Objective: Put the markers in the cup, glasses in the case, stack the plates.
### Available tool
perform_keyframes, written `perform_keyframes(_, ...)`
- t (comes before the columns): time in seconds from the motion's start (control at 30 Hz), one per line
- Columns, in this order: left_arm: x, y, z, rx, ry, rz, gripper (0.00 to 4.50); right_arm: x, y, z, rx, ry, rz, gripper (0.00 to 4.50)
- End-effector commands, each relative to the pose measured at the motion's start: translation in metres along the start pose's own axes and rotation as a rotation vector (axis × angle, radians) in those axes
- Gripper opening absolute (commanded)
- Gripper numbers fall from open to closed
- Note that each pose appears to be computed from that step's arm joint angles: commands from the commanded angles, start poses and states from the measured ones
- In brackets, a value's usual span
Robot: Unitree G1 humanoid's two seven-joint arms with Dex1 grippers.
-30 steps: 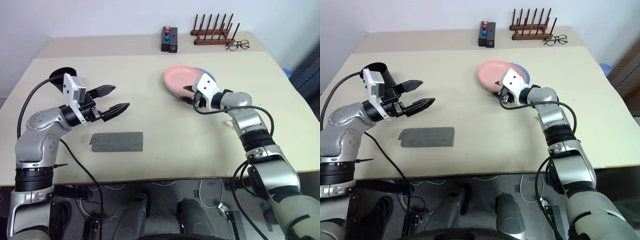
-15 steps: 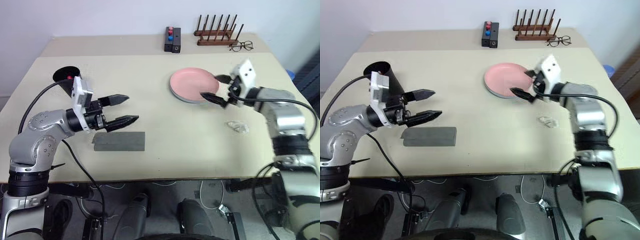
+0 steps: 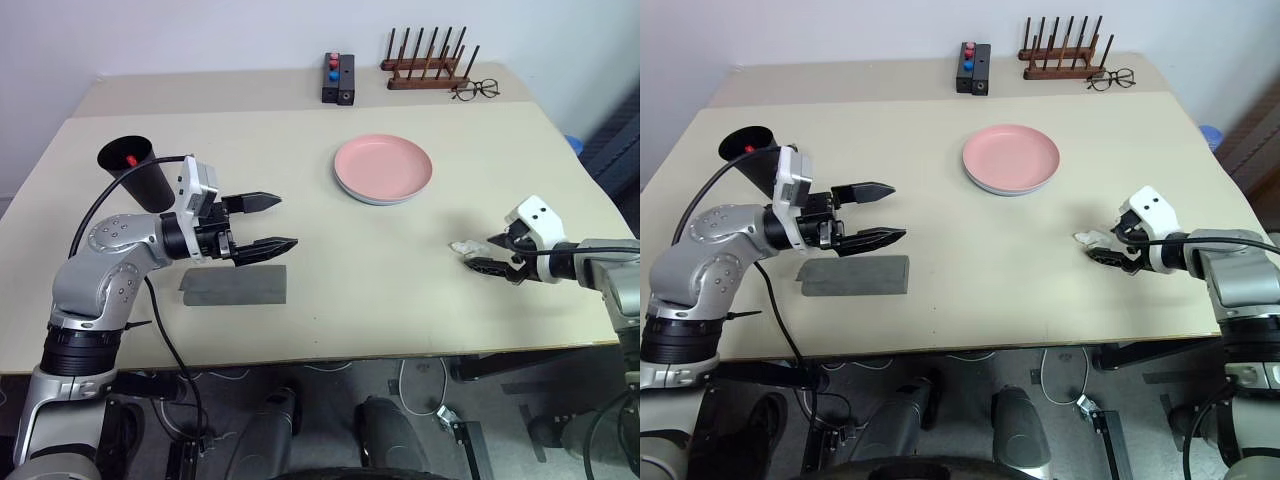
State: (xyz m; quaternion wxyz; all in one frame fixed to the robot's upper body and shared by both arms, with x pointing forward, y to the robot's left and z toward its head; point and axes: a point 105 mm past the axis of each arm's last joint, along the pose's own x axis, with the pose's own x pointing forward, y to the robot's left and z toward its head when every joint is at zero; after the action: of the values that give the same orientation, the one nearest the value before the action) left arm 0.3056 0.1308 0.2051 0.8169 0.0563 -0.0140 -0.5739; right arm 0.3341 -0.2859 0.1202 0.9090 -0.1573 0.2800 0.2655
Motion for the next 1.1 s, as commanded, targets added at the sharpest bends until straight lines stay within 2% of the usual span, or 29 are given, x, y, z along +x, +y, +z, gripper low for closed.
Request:
perform_keyframes(0.03,-0.001,0.002,0.013,0.06,-0.016,0.012,4.5,0.0,0.003,0.015,-0.017,-0.051,0.011,1.52)
perform_keyframes(0.13,-0.006,0.004,0.013,0.069,-0.012,0.04,4.5,0.003,-0.004,0.026,-0.04,-0.088,-0.022,0.03)
perform_keyframes(0.23,-0.011,0.012,0.016,0.081,-0.038,0.104,4.5,0.0,-0.003,0.087,-0.008,-0.355,-0.002,0.03)
perform_keyframes(0.33,-0.014,0.017,0.019,0.107,-0.06,0.153,4.5,-0.001,-0.003,0.137,-0.035,-0.552,-0.027,0.03)
perform_keyframes(0.43,-0.017,0.024,0.022,0.128,-0.095,0.22,4.5,0.018,0.0,0.164,-0.129,-0.606,-0.088,0.03)
perform_keyframes(0.53,-0.018,0.032,0.017,0.139,-0.081,0.291,4.5,0.051,0.007,0.17,-0.201,-0.567,-0.141,0.03)
perform_keyframes(0.6,-0.02,0.034,0.013,0.15,-0.066,0.317,4.5,0.068,0.013,0.17,-0.152,-0.569,-0.118,0.03)
perform_keyframes(0.7,-0.02,0.032,0.013,0.135,-0.081,0.335,4.5,0.088,0.016,0.155,-0.153,-0.504,-0.11,0.9)
perform_keyframes(0.8,-0.019,0.027,0.011,0.135,-0.08,0.344,4.5,0.093,0.016,0.149,-0.153,-0.487,-0.1,2.42)
perform_keyframes(0.9,-0.021,0.024,0.008,0.132,-0.079,0.35,4.5,0.08,0.009,0.158,-0.137,-0.538,-0.098,3.85)
perform_keyframes(0.97,-0.024,0.023,0.009,0.131,-0.083,0.349,4.5,0.064,0.007,0.171,-0.111,-0.628,-0.06,3.85)
perform_keyframes(1.03,-0.03,0.021,0.011,0.109,-0.105,0.325,4.5,0.034,0.017,0.189,-0.051,-0.796,0.085,3.85)
perform_keyframes(1.1,-0.033,0.019,0.014,0.102,-0.121,0.31,4.5,0.011,0.023,0.192,-0.043,-0.889,0.179,3.85)
